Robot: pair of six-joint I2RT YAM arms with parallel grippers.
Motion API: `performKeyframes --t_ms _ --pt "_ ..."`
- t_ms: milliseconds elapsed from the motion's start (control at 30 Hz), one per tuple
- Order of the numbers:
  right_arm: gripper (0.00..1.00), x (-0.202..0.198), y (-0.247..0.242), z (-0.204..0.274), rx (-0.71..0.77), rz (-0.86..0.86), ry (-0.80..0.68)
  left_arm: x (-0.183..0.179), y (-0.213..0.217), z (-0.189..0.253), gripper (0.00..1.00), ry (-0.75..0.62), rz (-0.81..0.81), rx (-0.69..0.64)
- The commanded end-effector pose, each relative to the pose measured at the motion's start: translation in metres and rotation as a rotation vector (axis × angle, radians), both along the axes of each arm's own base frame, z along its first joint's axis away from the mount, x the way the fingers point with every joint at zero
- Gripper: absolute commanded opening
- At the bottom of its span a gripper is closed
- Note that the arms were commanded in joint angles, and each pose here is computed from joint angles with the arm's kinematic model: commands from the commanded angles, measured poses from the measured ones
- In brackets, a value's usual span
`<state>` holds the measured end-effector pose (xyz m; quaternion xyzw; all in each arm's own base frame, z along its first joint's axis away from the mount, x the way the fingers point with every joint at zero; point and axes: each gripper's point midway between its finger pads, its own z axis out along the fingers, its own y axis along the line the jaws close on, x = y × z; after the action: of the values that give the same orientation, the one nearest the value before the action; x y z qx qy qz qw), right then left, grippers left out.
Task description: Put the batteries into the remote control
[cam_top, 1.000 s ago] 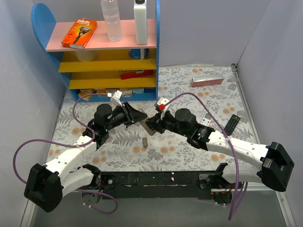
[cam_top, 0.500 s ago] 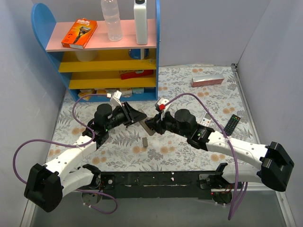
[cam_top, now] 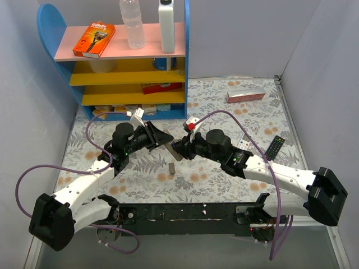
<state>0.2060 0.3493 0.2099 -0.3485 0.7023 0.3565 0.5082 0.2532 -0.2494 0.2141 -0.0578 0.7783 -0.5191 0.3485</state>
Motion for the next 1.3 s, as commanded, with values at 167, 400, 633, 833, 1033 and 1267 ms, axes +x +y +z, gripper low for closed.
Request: performKeyframes --t_ms 167,400,633,833,1033,1267 --pt "0.41 0.009 -0.015 -0.009 -0.05 -0.073 0.025 -0.004 -0.007 0.029 0.0 -0.013 -0.045 -0.03" --pt "0.48 0.001 -0.018 0.001 -0.04 -0.046 0.028 -0.005 -0.006 0.028 0.0 -0.01 -0.045 -0.021" --pt "0.55 -0.006 -0.015 0.019 -0.025 0.006 0.018 -0.006 -0.006 0.027 0.0 -0.006 -0.045 -0.02" --pt "0.55 -0.004 -0.015 0.01 -0.06 -0.001 0.026 -0.008 -0.005 0.029 0.0 -0.009 -0.046 -0.023" --pt "0.56 -0.009 -0.011 0.02 -0.04 0.04 0.016 -0.01 -0.004 0.028 0.0 -0.003 -0.047 -0.016" --pt "0.6 -0.018 -0.006 0.032 -0.064 0.115 0.006 -0.007 -0.002 0.024 0.0 0.017 -0.031 0.008"
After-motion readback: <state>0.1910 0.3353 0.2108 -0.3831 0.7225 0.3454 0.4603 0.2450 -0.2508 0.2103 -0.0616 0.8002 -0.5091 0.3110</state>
